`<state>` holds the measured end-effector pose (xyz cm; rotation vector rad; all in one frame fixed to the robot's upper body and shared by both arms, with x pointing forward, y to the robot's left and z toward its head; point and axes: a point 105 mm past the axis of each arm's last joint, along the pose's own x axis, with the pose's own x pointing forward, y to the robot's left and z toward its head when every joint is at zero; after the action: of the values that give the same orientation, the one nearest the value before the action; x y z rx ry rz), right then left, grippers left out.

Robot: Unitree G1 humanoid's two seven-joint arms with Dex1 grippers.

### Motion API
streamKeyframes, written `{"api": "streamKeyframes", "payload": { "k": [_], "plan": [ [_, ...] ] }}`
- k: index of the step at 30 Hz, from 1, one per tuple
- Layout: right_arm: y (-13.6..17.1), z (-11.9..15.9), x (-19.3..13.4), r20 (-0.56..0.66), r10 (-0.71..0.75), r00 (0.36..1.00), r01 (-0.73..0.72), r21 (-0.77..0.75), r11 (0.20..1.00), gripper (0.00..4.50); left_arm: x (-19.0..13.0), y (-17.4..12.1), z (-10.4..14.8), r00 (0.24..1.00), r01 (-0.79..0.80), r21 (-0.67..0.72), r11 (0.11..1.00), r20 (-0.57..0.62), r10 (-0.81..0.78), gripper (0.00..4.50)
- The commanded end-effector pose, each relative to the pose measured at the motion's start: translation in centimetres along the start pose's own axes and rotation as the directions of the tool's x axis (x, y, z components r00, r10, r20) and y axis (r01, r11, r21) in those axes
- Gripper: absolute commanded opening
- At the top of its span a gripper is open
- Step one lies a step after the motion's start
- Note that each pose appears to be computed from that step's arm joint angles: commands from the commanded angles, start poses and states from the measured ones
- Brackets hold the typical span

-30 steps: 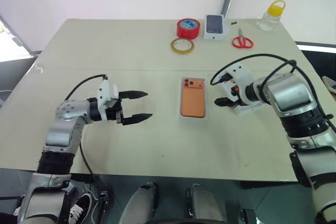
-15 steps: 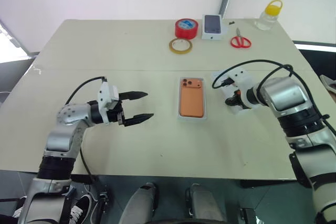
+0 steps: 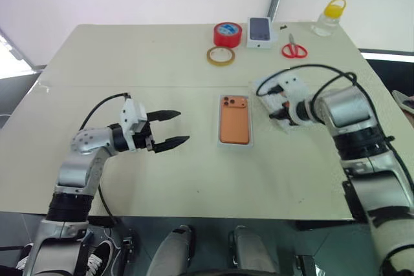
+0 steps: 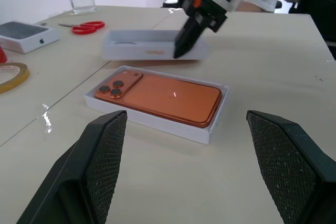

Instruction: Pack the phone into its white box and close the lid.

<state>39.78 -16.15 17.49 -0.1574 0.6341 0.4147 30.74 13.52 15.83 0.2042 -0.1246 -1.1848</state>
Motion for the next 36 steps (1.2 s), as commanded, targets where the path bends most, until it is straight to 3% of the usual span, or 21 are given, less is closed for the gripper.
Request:
{"api": "streamKeyframes", "payload": {
  "k": [1, 5, 8, 12, 15, 21, 24, 30, 33, 36],
  "plan": [
    [3.4, 4.9, -2.2, 0.234, 0.209, 0.949, -0.246, 0.141, 0.959, 0.04, -0.1, 0.9, 1.4, 0.999, -0.032, 0.029, 0.999, 0.034, 0.031, 3.83],
    [9.5, 6.9, -4.7, 0.412, 0.527, 0.744, -0.643, 0.225, 0.732, 0.04, -0.1, 1.3, 1.6, 0.998, -0.05, 0.013, 0.999, 0.043, 0.049, 3.83],
    [11.0, 6.7, -4.3, 0.451, 0.545, 0.707, -0.687, 0.255, 0.681, 0.04, -0.1, 1.6, 1.7, 0.996, -0.074, 0.006, 0.997, 0.049, 0.074, 3.83],
    [13.6, 4.0, -2.4, 0.503, 0.625, 0.596, -0.802, 0.405, 0.439, 0.04, -0.3, 2.6, 2.2, 0.988, -0.139, -0.011, 0.99, 0.069, 0.139, 3.83],
    [15.9, 1.7, -1.7, 0.526, 0.636, 0.565, -0.816, 0.472, 0.334, 0.04, -0.7, 3.7, 2.5, 0.973, -0.212, -0.057, 0.976, 0.085, 0.216, 3.83],
    [17.2, 0.3, -1.1, 0.539, 0.604, 0.587, -0.783, 0.567, 0.256, 0.04, -1.4, 4.5, 2.9, 0.947, -0.286, -0.145, 0.947, 0.106, 0.303, 3.83],
    [17.3, -0.2, -0.4, 0.527, 0.593, 0.609, -0.753, 0.619, 0.223, 0.0, -1.1, 4.1, 2.4, 0.949, -0.279, -0.17, 0.945, 0.1, 0.298, 3.02],
    [18.1, 0.3, -0.2, 0.52, 0.596, 0.612, -0.746, 0.63, 0.216, 0.0, -2.1, 5.7, 3.0, 0.916, -0.353, -0.197, 0.915, 0.124, 0.381, 0.05],
    [17.9, -0.4, 0.2, 0.511, 0.59, 0.626, -0.729, 0.652, 0.209, 0.0, -1.9, 5.6, 2.8, 0.919, -0.35, -0.198, 0.916, 0.117, 0.377, 0.05],
    [18.8, 0.0, -0.6, 0.529, 0.631, 0.568, -0.767, 0.618, 0.173, 0.0, -1.2, 4.9, 2.5, 0.92, -0.349, -0.187, 0.918, 0.117, 0.374, 0.05]
  ]
}}
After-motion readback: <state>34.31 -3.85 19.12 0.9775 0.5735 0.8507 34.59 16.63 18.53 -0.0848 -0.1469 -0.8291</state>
